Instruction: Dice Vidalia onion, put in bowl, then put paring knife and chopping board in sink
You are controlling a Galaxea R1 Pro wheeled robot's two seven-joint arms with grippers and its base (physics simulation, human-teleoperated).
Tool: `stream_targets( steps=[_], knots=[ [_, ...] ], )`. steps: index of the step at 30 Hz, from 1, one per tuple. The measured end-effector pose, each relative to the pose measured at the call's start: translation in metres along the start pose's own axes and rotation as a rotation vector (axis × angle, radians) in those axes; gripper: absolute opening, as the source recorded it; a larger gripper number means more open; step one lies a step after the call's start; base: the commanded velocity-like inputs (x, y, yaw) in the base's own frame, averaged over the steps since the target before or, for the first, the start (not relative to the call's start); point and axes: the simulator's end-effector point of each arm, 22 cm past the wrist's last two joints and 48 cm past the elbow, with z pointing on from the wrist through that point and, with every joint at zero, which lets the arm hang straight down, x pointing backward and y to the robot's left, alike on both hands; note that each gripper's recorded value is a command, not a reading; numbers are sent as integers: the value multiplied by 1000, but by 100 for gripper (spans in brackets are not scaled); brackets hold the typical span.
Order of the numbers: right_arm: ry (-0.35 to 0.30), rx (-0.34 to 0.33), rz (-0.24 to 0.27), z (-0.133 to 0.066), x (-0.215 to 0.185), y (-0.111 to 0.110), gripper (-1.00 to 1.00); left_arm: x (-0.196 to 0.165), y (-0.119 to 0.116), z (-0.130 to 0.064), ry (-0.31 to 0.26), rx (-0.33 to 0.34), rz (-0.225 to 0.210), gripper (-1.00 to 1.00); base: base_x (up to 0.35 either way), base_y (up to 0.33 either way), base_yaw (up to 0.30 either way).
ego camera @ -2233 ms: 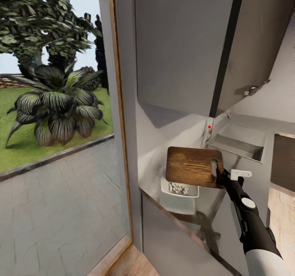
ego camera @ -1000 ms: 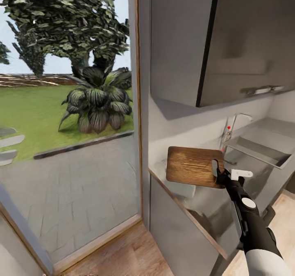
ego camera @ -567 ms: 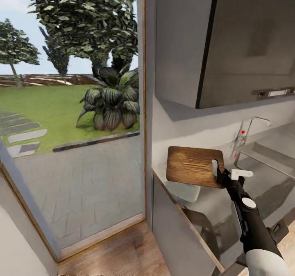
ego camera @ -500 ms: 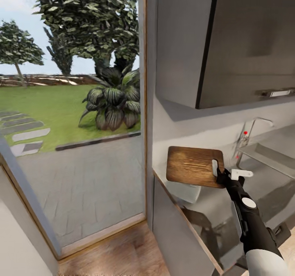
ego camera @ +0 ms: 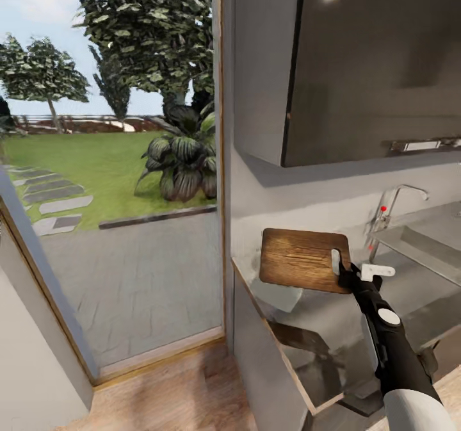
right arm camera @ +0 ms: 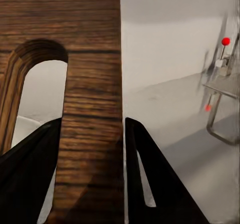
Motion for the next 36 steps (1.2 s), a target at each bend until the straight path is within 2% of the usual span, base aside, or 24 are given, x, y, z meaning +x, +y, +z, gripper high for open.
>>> stream_targets(
  steps=[10,13,36],
  knots=[
    [0,0,0,0,0,0,-100,0,0,0,0,0,0,100,-277,-183,4],
    [-1,0,0,0,0,0,-100,0,0,0,-1,0,-1,100,-177,-252,202],
    [9,1,-1,1,5,0,-100,2,-2,-1,8,1,-1,100,-91,-292,150]
  ],
)
